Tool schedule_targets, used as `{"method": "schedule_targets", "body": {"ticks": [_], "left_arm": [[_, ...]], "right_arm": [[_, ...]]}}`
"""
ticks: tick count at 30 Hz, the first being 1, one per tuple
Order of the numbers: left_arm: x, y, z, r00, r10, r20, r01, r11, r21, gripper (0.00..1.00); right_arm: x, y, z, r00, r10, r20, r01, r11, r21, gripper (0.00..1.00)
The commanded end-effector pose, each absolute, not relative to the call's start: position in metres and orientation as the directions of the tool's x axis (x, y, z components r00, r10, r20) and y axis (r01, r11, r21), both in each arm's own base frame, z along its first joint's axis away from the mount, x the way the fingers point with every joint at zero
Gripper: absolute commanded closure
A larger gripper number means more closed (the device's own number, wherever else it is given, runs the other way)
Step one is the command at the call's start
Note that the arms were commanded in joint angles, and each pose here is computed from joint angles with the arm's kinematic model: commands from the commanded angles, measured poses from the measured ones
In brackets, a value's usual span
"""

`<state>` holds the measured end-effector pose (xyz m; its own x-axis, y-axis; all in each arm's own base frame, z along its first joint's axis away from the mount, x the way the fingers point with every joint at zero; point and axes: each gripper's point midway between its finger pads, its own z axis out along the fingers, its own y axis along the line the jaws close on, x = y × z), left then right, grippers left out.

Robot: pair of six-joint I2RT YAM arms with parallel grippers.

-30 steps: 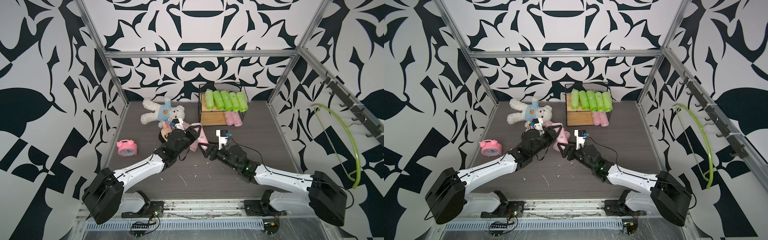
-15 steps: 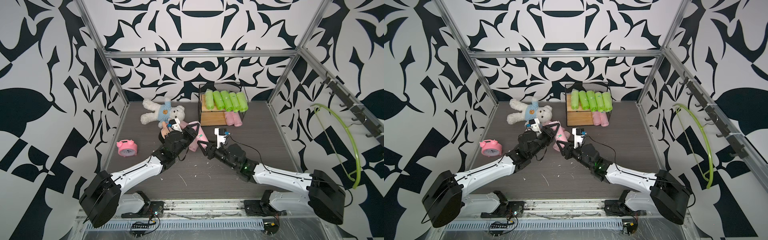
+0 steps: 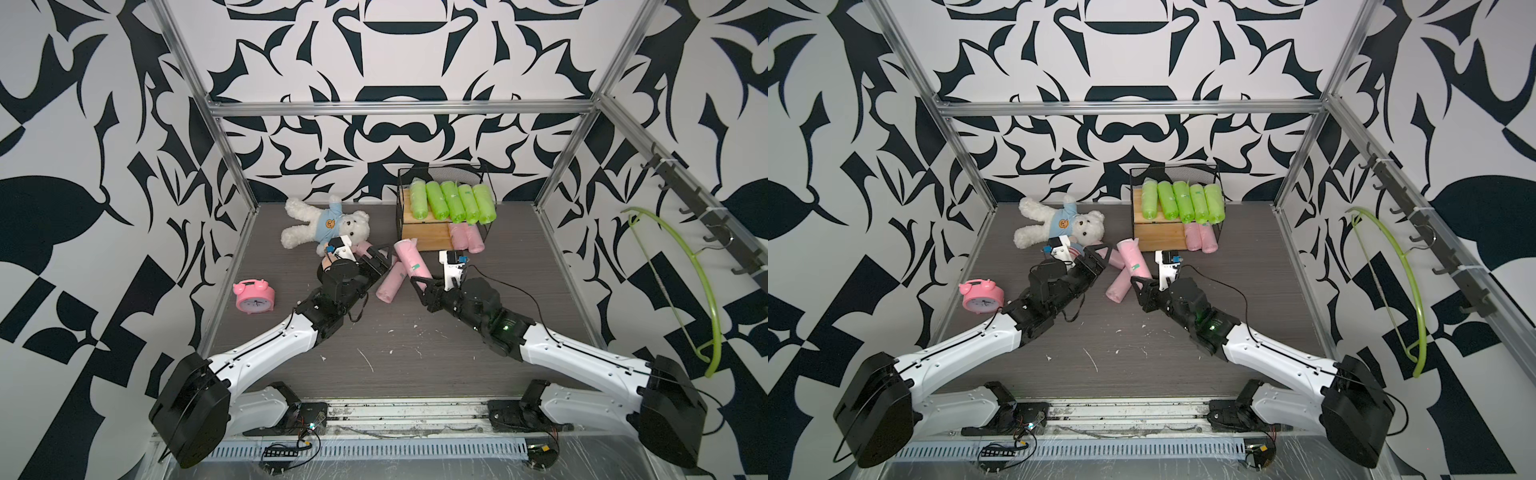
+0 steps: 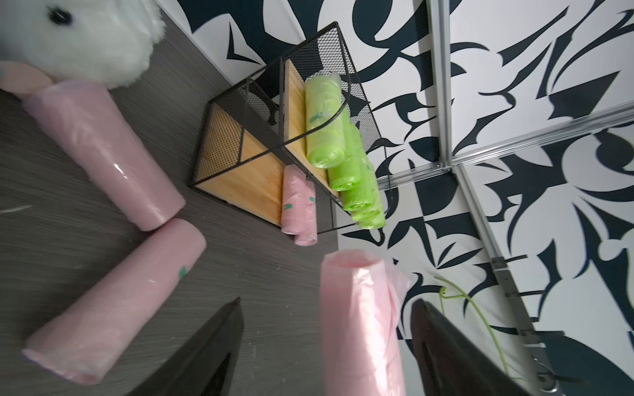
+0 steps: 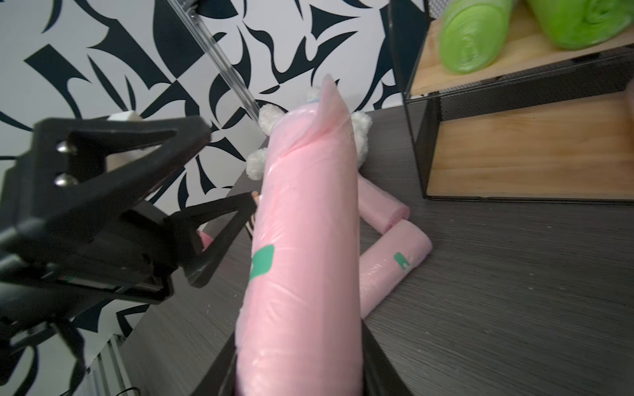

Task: Sort the rolls of trash bags by color and place them on the shelf
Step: Pick up the roll of trash bags from the center of the board, then place the roll of trash bags on the shelf.

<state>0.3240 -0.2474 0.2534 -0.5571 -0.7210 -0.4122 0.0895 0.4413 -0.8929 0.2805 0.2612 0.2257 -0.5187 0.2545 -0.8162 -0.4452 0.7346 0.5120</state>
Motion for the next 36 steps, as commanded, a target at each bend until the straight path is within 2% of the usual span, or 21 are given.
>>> {"method": "schedule_targets", "body": {"ticks": [1, 6, 11, 17, 36], "left_arm": [[0.321, -0.229, 0.249, -0.549, -0.674, -0.495, 0.096, 0.537, -0.838, 0.10], [0.319, -0.214, 0.243, -0.551, -0.584, -0.596, 0.118, 0.652, -0.749, 0.05], [0.314, -0.220, 0.239, -0.594, -0.471, -0.652, 0.185, 0.709, -0.680, 0.05], [0.308, -0.229, 0.238, -0.634, -0.394, -0.665, 0.234, 0.722, -0.651, 0.05], [0.297, -0.231, 0.241, -0.651, -0.378, -0.659, 0.264, 0.701, -0.663, 0.05]], "right_arm": [[0.291, 0.244, 0.262, -0.462, 0.295, -0.836, -0.457, 0.729, 0.510, 0.66], [0.314, 0.205, 0.243, -0.467, 0.303, -0.831, -0.366, 0.789, 0.493, 0.66], [0.346, 0.178, 0.212, -0.474, 0.334, -0.815, -0.269, 0.826, 0.495, 0.66], [0.384, 0.172, 0.185, -0.445, 0.379, -0.812, -0.205, 0.839, 0.504, 0.66], [0.489, 0.182, 0.137, -0.329, 0.395, -0.858, -0.109, 0.886, 0.450, 0.67]]}}
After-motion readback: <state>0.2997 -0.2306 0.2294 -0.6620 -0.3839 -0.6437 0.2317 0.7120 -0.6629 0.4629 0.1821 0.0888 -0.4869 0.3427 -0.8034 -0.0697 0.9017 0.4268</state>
